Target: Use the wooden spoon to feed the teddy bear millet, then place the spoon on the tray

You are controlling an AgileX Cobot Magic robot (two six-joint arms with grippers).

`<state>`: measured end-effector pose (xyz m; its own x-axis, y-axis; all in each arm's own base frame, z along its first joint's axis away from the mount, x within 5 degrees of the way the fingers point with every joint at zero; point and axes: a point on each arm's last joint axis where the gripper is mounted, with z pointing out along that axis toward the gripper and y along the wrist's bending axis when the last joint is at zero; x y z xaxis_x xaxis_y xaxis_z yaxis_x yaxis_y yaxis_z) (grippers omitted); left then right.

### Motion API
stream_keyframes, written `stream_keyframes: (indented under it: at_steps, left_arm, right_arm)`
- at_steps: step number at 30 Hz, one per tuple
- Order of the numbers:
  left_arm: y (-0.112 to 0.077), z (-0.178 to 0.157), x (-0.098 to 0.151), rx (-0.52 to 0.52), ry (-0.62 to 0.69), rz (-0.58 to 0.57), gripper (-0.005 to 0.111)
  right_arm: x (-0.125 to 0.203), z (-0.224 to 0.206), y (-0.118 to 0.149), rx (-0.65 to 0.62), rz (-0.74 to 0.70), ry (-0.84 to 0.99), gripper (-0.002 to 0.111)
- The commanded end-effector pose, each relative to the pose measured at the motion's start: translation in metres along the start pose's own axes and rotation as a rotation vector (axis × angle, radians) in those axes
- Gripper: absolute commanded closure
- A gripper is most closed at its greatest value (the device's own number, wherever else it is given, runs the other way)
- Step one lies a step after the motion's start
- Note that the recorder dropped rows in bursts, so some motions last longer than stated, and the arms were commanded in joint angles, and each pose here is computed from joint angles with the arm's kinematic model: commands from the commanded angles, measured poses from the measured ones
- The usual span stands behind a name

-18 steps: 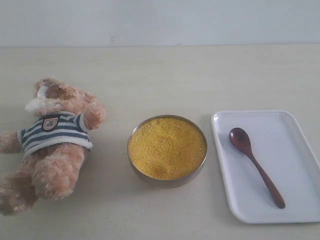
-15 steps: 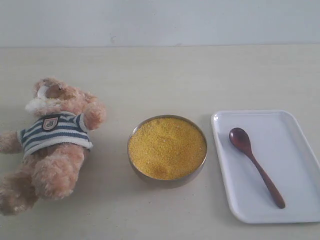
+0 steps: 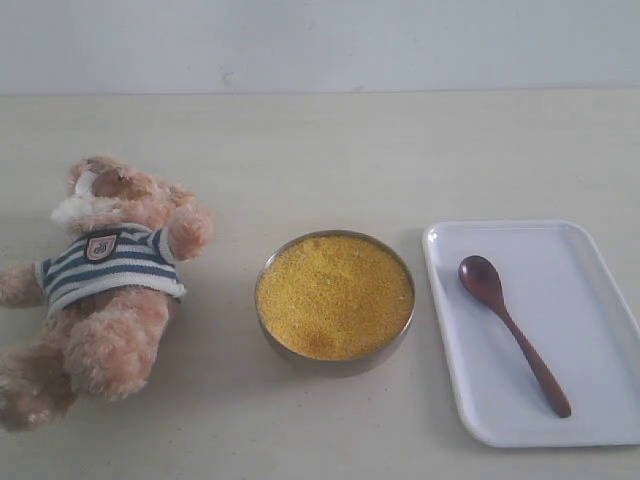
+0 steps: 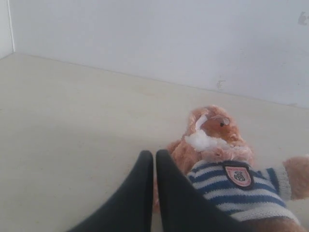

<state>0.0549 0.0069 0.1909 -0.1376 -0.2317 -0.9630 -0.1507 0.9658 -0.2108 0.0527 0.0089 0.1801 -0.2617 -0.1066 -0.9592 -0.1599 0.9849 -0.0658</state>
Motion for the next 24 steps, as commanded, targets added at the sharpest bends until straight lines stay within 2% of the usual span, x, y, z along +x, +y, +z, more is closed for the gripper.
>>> stream_keyframes:
  at_steps: [1, 3, 8, 10, 13, 16, 18, 20, 22, 24]
  left_arm:
    - [0.0, 0.0, 0.0, 0.002, -0.009, -0.012, 0.103]
    - [0.0, 0.0, 0.0, 0.002, -0.009, -0.012, 0.103]
    - [0.0, 0.0, 0.0, 0.002, -0.009, -0.012, 0.103]
    - [0.0, 0.0, 0.0, 0.002, -0.009, -0.012, 0.103]
    - [0.0, 0.0, 0.0, 0.002, -0.009, -0.012, 0.103]
    - [0.0, 0.0, 0.0, 0.002, -0.009, -0.012, 0.103]
    - [0.0, 0.0, 0.0, 0.002, -0.009, -0.012, 0.103]
    - [0.0, 0.0, 0.0, 0.002, -0.009, -0.012, 0.103]
    - [0.0, 0.0, 0.0, 0.002, -0.009, -0.012, 0.103]
    - [0.0, 0.0, 0.0, 0.002, -0.009, -0.012, 0.103]
  right_arm:
    - [-0.001, 0.0, 0.0, 0.005, -0.006, -0.01, 0.107]
    - [-0.001, 0.0, -0.001, 0.011, -0.052, -0.014, 0.107]
    - [-0.009, -0.001, -0.004, 0.064, -0.366, -0.084, 0.107]
    - [-0.015, -0.002, -0.005, 0.082, -0.369, -0.157, 0.107]
    - [-0.039, -0.009, -0.006, 0.153, -0.361, -0.421, 0.107]
    - [-0.069, -0.033, -0.008, 0.264, -0.347, -0.836, 0.107]
    - [-0.085, -0.061, -0.01, 0.327, -0.261, -1.196, 0.107]
    - [-0.102, -0.088, -0.011, 0.222, -0.054, -1.461, 0.107]
    - [-0.13, -0.098, -0.018, 0.093, 0.174, -1.506, 0.107]
    - [-0.16, -0.088, -0.023, 0.1, 0.213, -1.379, 0.107]
